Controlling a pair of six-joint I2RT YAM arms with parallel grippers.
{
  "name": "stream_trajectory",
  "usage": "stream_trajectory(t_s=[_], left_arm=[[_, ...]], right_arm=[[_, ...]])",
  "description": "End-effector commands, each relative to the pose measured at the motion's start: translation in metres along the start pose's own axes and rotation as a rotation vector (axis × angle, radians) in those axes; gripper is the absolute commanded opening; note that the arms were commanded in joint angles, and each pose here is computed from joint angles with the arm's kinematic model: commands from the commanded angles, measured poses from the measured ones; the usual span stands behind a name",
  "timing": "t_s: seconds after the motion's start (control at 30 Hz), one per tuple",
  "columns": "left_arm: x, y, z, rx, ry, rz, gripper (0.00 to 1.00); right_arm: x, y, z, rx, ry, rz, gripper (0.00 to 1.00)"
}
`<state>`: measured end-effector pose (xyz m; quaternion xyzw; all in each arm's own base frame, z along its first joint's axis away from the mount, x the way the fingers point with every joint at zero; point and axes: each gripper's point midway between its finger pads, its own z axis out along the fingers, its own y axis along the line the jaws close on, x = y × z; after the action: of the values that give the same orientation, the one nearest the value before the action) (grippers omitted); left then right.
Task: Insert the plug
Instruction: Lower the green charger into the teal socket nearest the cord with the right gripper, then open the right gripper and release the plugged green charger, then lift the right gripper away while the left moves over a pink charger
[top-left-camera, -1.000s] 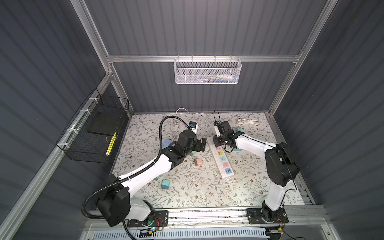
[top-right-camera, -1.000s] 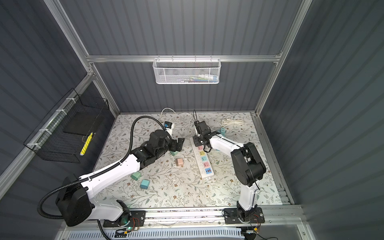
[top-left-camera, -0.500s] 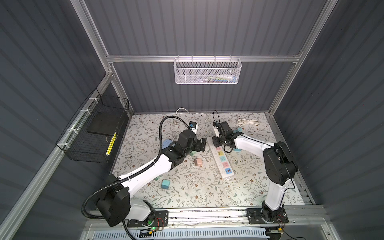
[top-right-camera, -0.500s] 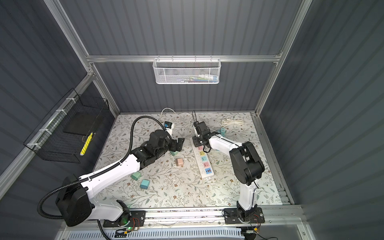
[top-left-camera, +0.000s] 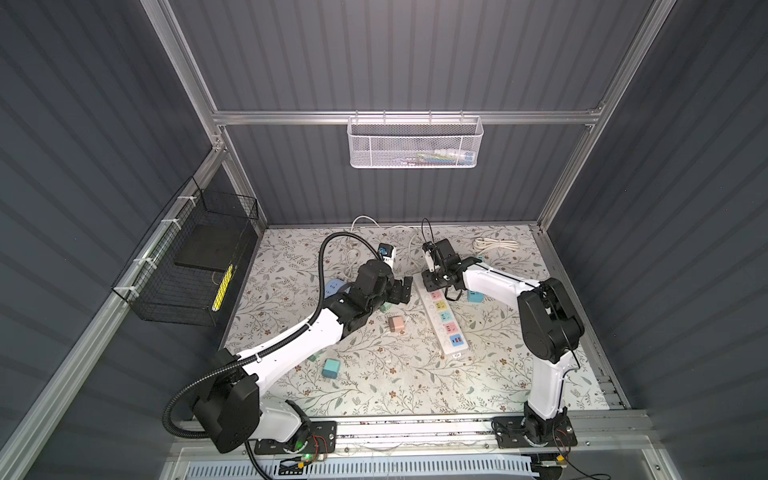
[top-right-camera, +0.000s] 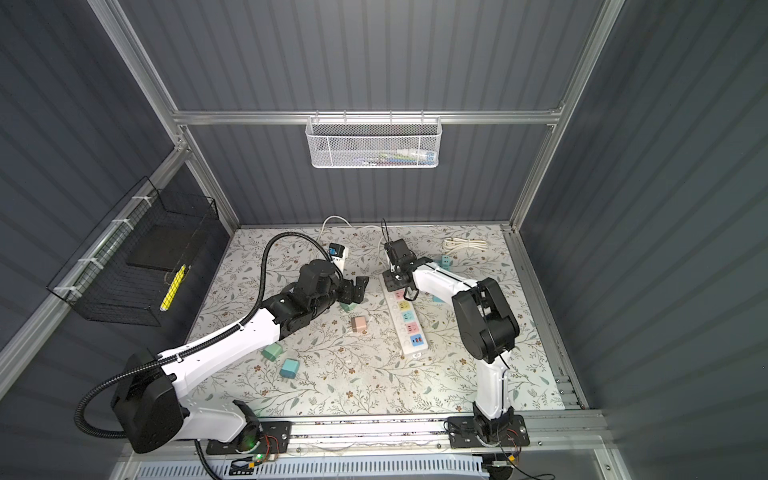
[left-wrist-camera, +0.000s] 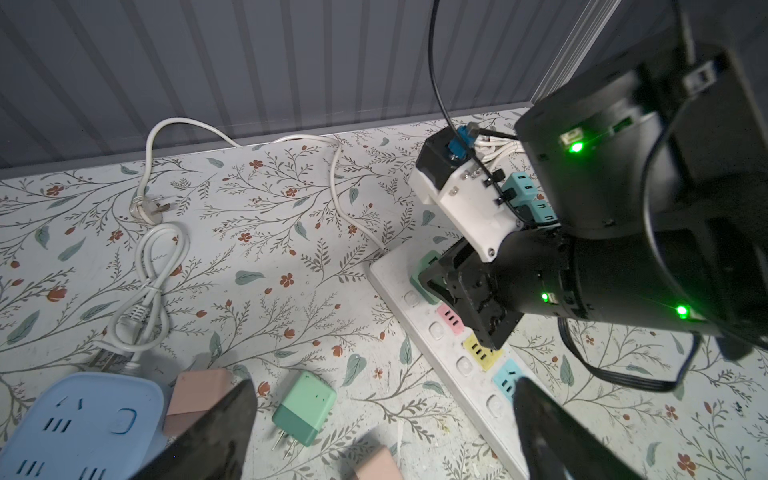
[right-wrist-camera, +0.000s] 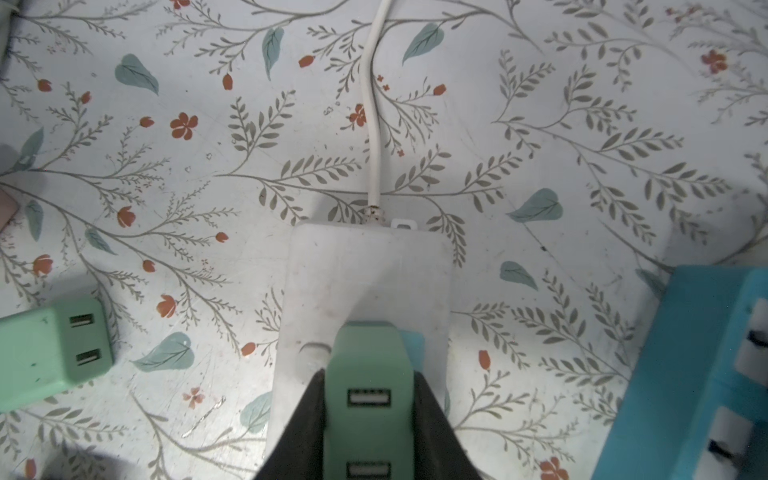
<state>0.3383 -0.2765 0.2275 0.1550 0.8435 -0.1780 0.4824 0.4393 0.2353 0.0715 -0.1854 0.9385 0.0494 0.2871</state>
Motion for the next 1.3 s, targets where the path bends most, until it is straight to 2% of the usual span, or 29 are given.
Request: stream_trajectory(t_s=[0.0, 0.23, 0.33, 0.43, 0.67, 0.8, 0.9, 1.27], left_arm=[[-0.012, -0.002, -0.002, 0.004, -0.019, 0.008, 0.96], [-0.010, -0.002, -0.001, 0.003, -0.015, 0.010, 0.96], [-0.009, -0.002, 0.001, 0.002, -0.010, 0.010, 0.96], [-0.007, 0.000, 0.003, -0.005, -0.008, 0.011, 0.96], [-0.007, -0.002, 0.004, 0.000, -0.006, 0.019, 0.96], [-0.007, -0.003, 0.005, 0.008, -0.004, 0.021, 0.96], [-0.005, -0.002, 0.007, -0.001, 0.001, 0.026, 0.96], [0.002, 0.003, 0.014, -0.035, 0.031, 0.043, 0.96]], right_arm=[[0.067, -0.012, 0.021, 0.076, 0.239, -0.013, 0.15], [0.091, -0.005, 0.030, 0.066, 0.271, 0.007, 0.15], [0.090, -0.002, 0.030, 0.044, 0.260, 0.020, 0.17], [0.065, 0.000, 0.017, 0.017, 0.230, 0.032, 0.24], [0.006, 0.000, -0.030, -0.028, 0.098, 0.049, 0.54], [-0.015, -0.008, -0.058, -0.054, 0.025, 0.103, 0.59], [-0.019, -0.019, -0.063, -0.046, 0.001, 0.135, 0.60], [0.000, -0.032, -0.033, -0.021, 0.078, 0.146, 0.58]])
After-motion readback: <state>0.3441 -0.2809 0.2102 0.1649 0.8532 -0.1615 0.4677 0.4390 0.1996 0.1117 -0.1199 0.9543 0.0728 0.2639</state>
